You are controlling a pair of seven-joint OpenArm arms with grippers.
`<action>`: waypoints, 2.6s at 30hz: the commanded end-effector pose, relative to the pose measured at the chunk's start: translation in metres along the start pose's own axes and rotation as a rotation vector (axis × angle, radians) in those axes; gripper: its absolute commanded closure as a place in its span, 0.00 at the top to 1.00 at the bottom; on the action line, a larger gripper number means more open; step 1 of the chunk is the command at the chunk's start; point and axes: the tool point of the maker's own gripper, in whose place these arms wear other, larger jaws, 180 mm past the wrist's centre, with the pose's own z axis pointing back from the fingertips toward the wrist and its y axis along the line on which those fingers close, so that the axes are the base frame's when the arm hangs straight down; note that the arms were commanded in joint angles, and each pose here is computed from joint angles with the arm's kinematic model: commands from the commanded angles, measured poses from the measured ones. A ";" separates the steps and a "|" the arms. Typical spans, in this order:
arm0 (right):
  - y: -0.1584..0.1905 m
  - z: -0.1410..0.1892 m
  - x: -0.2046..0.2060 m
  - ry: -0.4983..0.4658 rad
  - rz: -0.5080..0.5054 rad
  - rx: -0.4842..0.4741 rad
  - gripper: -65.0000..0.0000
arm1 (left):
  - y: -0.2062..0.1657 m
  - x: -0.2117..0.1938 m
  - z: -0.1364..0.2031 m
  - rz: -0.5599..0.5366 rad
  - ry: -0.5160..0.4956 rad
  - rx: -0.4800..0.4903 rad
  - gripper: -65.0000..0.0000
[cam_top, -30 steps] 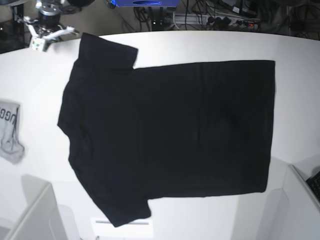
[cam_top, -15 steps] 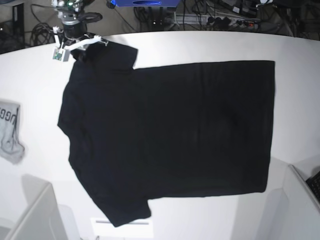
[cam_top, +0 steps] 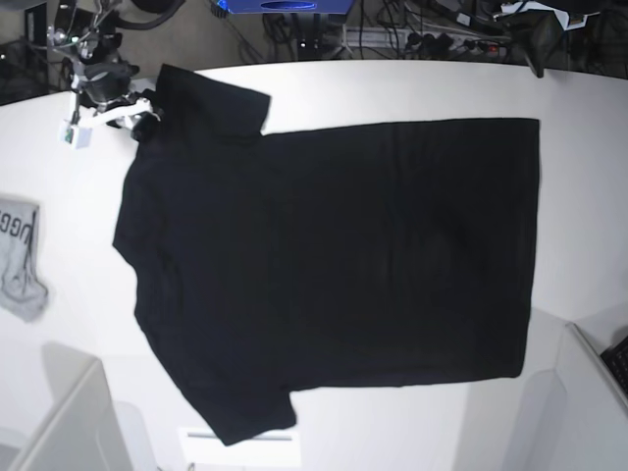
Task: Fold the T-shirt properly
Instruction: 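Move both grippers down toward the shirt's shoulder edge by the collar, then pinch the shoulder edge of the black T-shirt with both grippers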
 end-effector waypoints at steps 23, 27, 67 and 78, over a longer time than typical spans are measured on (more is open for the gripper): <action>-0.004 -0.022 -0.064 0.194 0.018 0.033 0.52 | -0.041 0.004 -0.052 0.352 0.146 -0.201 0.73; -0.001 -0.020 -0.074 0.218 0.026 0.041 0.52 | -0.049 0.005 -0.061 0.359 0.157 -0.217 0.73; -0.005 -0.031 -0.089 0.275 0.040 0.043 0.00 | -0.045 -0.032 -0.125 0.508 0.451 -0.124 0.32; -0.004 -0.029 -0.083 0.256 0.039 0.045 0.00 | -0.044 -0.030 -0.123 0.495 0.448 -0.126 0.00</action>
